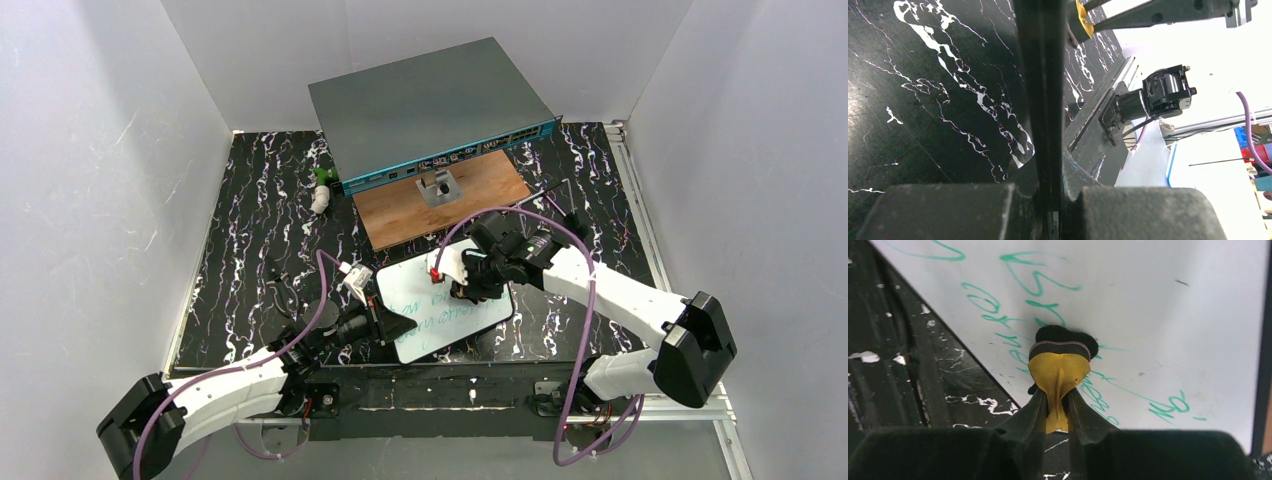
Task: Erase the whiteboard
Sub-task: Erase the whiteboard at the center of the board.
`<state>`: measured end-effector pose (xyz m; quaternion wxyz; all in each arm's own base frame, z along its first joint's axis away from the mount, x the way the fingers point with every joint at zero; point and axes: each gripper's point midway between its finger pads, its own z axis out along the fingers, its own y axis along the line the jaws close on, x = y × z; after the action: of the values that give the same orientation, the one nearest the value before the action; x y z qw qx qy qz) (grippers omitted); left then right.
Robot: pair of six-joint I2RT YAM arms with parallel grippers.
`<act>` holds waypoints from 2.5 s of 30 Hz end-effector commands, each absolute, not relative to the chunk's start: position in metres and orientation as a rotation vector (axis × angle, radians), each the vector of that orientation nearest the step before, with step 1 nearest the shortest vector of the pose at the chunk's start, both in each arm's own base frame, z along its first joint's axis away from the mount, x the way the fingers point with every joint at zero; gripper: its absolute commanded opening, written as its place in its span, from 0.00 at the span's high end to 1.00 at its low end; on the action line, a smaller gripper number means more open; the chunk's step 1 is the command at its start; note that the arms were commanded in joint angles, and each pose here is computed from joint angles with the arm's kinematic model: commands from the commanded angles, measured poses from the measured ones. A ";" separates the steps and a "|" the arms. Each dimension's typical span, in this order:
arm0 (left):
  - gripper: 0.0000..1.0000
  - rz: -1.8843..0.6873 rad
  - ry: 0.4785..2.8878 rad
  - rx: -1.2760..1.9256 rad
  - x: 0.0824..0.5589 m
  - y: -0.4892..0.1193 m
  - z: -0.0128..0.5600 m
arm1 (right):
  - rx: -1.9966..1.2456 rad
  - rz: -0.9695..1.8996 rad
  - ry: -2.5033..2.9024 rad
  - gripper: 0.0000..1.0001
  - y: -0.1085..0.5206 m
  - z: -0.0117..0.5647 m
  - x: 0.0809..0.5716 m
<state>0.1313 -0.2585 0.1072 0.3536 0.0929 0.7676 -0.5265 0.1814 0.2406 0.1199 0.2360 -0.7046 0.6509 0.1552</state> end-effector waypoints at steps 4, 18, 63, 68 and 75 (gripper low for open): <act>1.00 -1.382 1.891 0.287 0.134 -0.264 0.127 | -1.701 0.249 1.827 0.99 0.242 0.144 0.229; 1.00 -1.379 1.908 0.283 0.135 -0.265 0.124 | -1.845 0.320 1.746 0.99 0.237 0.124 0.198; 1.00 -1.388 1.891 0.269 0.135 -0.264 0.130 | -1.882 0.315 1.804 0.99 0.244 0.120 0.202; 1.00 -1.390 1.892 0.271 0.135 -0.265 0.130 | -1.789 0.265 1.810 0.99 0.253 0.130 0.218; 1.00 -1.393 1.889 0.274 0.135 -0.266 0.132 | -1.488 -0.029 1.931 0.99 0.235 0.147 0.291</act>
<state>0.1376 -0.2571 0.1058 0.3565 0.0703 0.7723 -0.5211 0.2381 0.2391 0.1236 0.2772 -0.6400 0.7145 0.0546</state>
